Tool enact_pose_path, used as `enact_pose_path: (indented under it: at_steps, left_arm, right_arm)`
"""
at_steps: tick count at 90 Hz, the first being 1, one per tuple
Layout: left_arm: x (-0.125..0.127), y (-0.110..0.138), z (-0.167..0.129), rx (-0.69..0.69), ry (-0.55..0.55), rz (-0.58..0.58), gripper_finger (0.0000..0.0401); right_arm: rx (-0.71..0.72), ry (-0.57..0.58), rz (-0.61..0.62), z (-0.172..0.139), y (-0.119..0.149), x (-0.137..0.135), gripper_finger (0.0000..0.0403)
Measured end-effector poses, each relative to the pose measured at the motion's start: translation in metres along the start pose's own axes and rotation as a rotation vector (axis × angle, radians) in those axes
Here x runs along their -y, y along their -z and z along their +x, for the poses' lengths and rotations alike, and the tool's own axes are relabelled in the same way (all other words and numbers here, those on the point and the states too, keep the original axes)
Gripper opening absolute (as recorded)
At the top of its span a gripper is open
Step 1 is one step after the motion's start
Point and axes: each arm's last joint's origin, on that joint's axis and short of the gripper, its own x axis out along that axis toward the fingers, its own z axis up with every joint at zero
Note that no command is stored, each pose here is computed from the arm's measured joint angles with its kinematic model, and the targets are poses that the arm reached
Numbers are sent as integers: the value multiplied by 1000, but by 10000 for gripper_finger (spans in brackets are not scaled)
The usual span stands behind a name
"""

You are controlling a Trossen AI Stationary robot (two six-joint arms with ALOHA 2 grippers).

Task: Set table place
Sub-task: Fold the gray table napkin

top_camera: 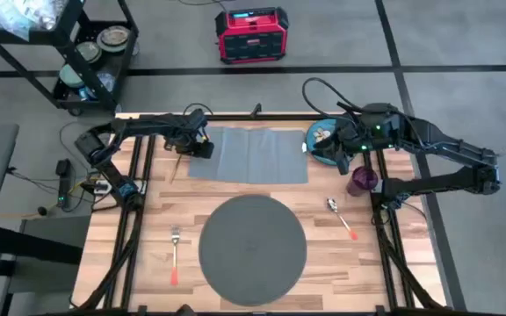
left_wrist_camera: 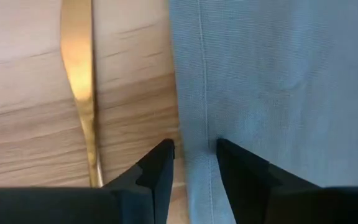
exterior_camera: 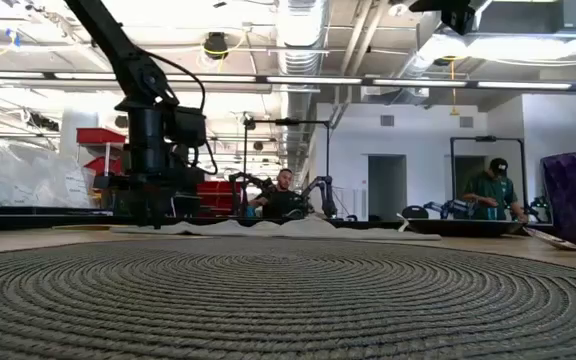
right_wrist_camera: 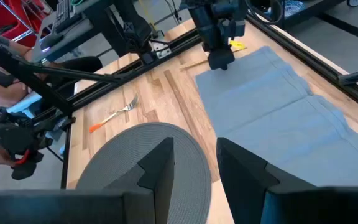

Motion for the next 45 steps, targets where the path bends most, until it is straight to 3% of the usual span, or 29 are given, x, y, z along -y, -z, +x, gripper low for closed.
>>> enact_pose_path:
  at_steps: [12,27,45]
  left_arm:
    - [1,0,1,3,9,3,86]
    - [2,-1,1,-4,31,24,11]
    - [1,1,-5,-3,40,38,1]
  right_arm:
    - [0,0,-1,0,0,0,108]
    - [0,0,-2,0,0,0,108]
    - [0,0,-1,0,0,0,108]
